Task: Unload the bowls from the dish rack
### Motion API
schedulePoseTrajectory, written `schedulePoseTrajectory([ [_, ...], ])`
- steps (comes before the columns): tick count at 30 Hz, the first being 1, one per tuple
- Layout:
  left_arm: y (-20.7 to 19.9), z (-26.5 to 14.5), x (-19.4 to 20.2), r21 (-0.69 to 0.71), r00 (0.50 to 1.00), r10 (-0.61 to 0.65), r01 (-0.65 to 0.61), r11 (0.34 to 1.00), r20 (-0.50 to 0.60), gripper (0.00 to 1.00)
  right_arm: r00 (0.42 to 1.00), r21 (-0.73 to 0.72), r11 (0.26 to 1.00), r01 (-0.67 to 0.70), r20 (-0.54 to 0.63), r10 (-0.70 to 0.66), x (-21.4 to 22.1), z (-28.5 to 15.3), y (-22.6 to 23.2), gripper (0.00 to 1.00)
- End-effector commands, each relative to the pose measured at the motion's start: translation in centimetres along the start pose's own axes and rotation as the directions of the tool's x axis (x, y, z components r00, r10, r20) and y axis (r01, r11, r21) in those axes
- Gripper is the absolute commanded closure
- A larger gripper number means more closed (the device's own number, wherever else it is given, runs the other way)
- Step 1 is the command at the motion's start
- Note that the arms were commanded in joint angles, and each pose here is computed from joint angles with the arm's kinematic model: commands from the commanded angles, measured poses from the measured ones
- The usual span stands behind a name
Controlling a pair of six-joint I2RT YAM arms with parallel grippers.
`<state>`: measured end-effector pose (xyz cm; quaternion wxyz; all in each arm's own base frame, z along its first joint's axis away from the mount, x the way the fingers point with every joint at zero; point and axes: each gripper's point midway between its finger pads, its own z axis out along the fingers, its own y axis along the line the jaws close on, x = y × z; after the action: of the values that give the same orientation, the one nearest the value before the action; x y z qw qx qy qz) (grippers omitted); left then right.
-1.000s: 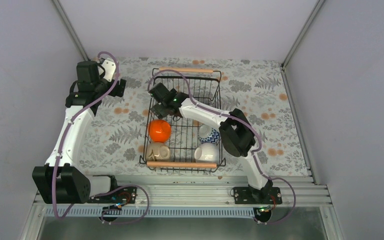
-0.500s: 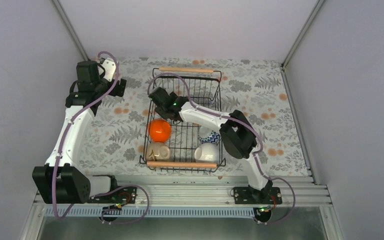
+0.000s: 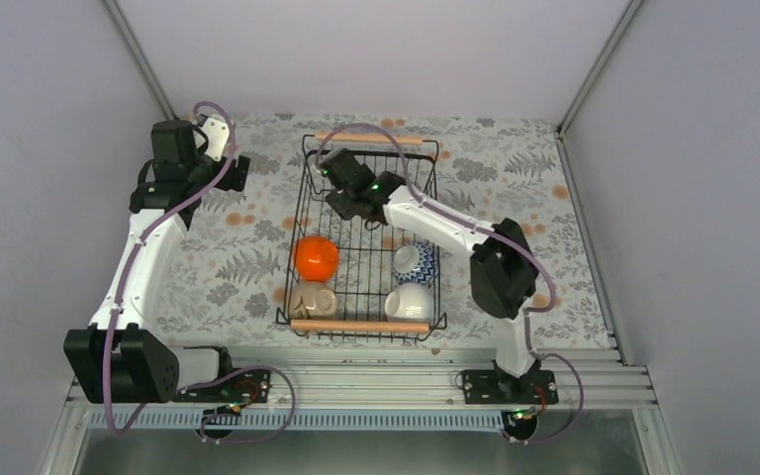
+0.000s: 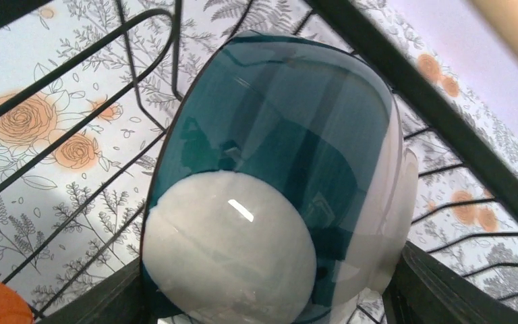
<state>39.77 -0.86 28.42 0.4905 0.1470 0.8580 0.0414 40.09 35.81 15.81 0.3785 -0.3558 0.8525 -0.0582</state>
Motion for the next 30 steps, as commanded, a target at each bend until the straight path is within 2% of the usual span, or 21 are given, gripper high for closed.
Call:
schedulePoseTrajectory([
  [1, 0.5, 0.2, -0.1, -0.022, 1.000, -0.003, 0.004, 1.000, 0.017, 0.00, 0.989, -0.024, 0.998, -0.055, 0.139, 0.058, -3.7, -5.4, -3.4, 0.64],
  [5, 0.6, 0.7, 0.0, -0.027, 1.000, -0.001, 0.001, 1.000, 0.008, 0.00, 0.971, -0.019, 0.994, -0.106, 0.215, 0.107, -5.2, -9.2, -7.0, 0.64],
  [9, 0.8, 1.1, -0.1, -0.032, 1.000, 0.000, 0.000, 0.999, 0.000, 0.00, 0.937, -0.007, 0.975, -0.220, 0.276, 0.213, -6.1, -13.3, -13.8, 0.64],
  [13, 0.8, 1.4, -0.1, -0.026, 1.000, -0.003, 0.003, 1.000, -0.004, 0.00, 0.882, -0.021, 0.938, -0.347, 0.332, 0.334, -4.9, -17.2, -21.1, 0.65],
  [17, 0.9, 1.7, 0.3, -0.033, 1.000, -0.006, 0.005, 0.999, -0.016, 0.00, 0.839, -0.065, 0.898, -0.436, 0.332, 0.432, -2.0, -19.0, -26.3, 0.64],
  [22, 0.6, 1.8, 0.8, -0.027, 1.000, -0.004, 0.004, 1.000, -0.019, 0.00, 0.790, -0.123, 0.836, -0.535, 0.279, 0.546, 3.1, -18.7, -30.3, 0.64],
  [30, 0.4, 1.9, 0.8, -0.011, 1.000, 0.002, -0.002, 1.000, -0.020, 0.00, 0.685, -0.298, 0.680, -0.670, 0.108, 0.721, 11.1, -14.2, -31.1, 0.65],
])
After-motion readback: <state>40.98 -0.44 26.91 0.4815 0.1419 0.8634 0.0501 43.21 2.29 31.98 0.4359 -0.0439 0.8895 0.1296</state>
